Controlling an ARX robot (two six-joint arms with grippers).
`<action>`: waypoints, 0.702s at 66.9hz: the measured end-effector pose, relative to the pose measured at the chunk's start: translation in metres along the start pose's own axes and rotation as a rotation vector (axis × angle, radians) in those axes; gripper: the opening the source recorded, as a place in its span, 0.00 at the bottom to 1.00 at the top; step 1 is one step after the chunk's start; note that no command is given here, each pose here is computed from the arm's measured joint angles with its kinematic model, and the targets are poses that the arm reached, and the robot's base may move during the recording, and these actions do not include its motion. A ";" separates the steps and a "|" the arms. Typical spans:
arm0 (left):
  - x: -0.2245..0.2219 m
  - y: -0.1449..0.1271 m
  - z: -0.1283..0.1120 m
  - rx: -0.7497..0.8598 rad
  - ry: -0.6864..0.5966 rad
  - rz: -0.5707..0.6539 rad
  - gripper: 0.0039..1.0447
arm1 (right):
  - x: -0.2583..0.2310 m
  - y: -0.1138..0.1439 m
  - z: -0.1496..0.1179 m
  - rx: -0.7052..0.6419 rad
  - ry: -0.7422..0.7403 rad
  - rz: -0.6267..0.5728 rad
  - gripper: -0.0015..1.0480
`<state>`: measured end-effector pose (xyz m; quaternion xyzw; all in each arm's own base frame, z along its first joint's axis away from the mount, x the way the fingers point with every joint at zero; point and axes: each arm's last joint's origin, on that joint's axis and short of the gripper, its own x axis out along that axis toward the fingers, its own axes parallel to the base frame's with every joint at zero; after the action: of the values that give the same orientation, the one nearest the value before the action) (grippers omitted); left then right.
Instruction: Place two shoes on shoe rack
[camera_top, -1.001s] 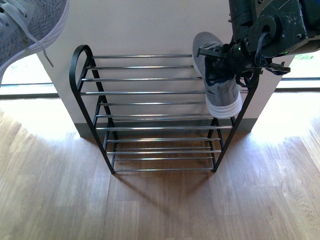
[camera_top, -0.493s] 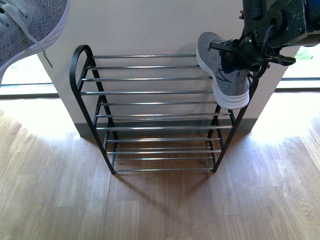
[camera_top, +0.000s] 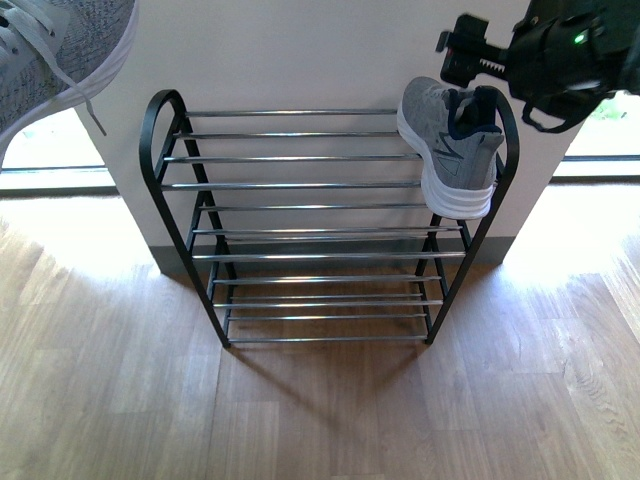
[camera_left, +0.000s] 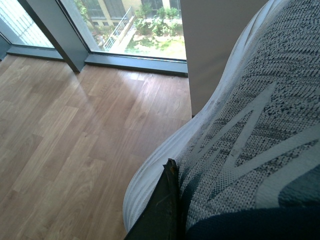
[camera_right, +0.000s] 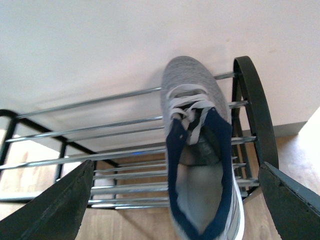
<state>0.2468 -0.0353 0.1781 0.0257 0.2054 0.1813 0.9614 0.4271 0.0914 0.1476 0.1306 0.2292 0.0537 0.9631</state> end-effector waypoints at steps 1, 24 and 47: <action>0.000 0.000 0.000 0.000 0.000 0.000 0.01 | -0.009 0.000 0.001 -0.003 0.001 0.017 0.92; 0.000 0.000 0.000 0.000 0.000 0.000 0.01 | -0.164 -0.014 -0.007 -0.053 -0.001 0.235 0.91; 0.000 0.000 0.000 0.000 0.000 0.000 0.01 | -0.271 -0.054 -0.037 -0.073 -0.130 0.274 0.91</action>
<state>0.2468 -0.0353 0.1781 0.0257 0.2054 0.1813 0.9614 0.1714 0.0040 0.2164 0.1287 0.1444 0.1844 0.9636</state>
